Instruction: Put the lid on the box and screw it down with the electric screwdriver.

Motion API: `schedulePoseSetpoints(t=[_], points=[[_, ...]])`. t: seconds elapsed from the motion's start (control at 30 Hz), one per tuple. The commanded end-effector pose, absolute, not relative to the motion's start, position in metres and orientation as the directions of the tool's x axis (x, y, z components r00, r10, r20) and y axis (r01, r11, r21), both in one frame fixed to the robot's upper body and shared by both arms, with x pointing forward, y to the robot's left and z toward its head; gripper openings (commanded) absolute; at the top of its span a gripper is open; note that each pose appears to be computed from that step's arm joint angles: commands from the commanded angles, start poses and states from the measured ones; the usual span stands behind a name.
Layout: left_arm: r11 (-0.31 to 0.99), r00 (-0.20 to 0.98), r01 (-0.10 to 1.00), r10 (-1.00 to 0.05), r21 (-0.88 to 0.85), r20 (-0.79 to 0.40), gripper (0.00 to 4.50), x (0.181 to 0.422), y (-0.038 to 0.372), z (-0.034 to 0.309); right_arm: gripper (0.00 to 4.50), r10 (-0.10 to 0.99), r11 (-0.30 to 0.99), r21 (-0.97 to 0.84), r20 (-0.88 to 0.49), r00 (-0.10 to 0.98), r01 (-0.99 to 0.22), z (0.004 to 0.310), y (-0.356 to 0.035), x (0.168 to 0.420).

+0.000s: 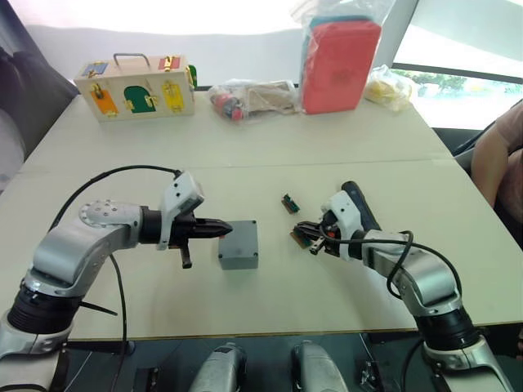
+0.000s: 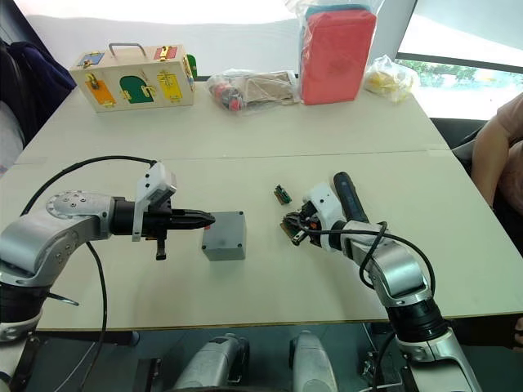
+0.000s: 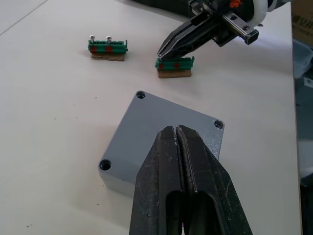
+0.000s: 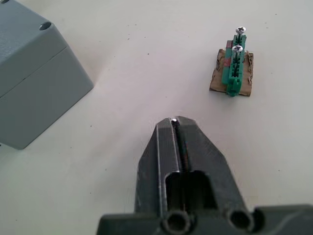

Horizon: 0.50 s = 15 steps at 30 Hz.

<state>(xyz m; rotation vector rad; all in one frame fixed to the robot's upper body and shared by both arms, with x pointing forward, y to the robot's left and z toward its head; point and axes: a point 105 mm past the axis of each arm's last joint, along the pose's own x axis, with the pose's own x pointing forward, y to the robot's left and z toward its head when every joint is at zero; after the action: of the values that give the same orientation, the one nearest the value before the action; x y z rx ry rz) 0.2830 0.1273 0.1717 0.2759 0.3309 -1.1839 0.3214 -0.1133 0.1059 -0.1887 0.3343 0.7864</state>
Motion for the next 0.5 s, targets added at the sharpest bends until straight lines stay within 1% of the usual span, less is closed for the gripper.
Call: schedulePoseSetpoints(t=[0.03,0.13,0.27,0.4,0.5], points=[[0.349,0.351,0.934,-0.853,0.077,-0.385,0.0,0.283,0.128,0.177,0.02,0.671,0.685,-0.069,-0.327,0.665,-0.725,0.117,-0.11,0.323],[0.354,0.356,0.932,-0.852,0.078,-0.385,0.0,0.283,0.129,0.176,0.02,0.672,0.689,-0.068,-0.312,0.672,-0.721,0.124,-0.11,0.323],[0.367,0.365,0.928,-0.848,0.073,-0.384,0.0,0.284,0.134,0.176,0.02,0.68,0.693,-0.068,-0.27,0.681,-0.718,0.143,-0.11,0.323],[0.378,0.375,0.923,-0.844,0.071,-0.384,0.0,0.286,0.137,0.175,0.02,0.702,0.669,-0.091,-0.25,0.667,-0.738,0.158,-0.106,0.318],[0.395,0.39,0.916,-0.835,0.07,-0.388,0.0,0.288,0.144,0.174,0.02,0.735,0.641,-0.099,-0.207,0.646,-0.761,0.175,-0.098,0.315]])
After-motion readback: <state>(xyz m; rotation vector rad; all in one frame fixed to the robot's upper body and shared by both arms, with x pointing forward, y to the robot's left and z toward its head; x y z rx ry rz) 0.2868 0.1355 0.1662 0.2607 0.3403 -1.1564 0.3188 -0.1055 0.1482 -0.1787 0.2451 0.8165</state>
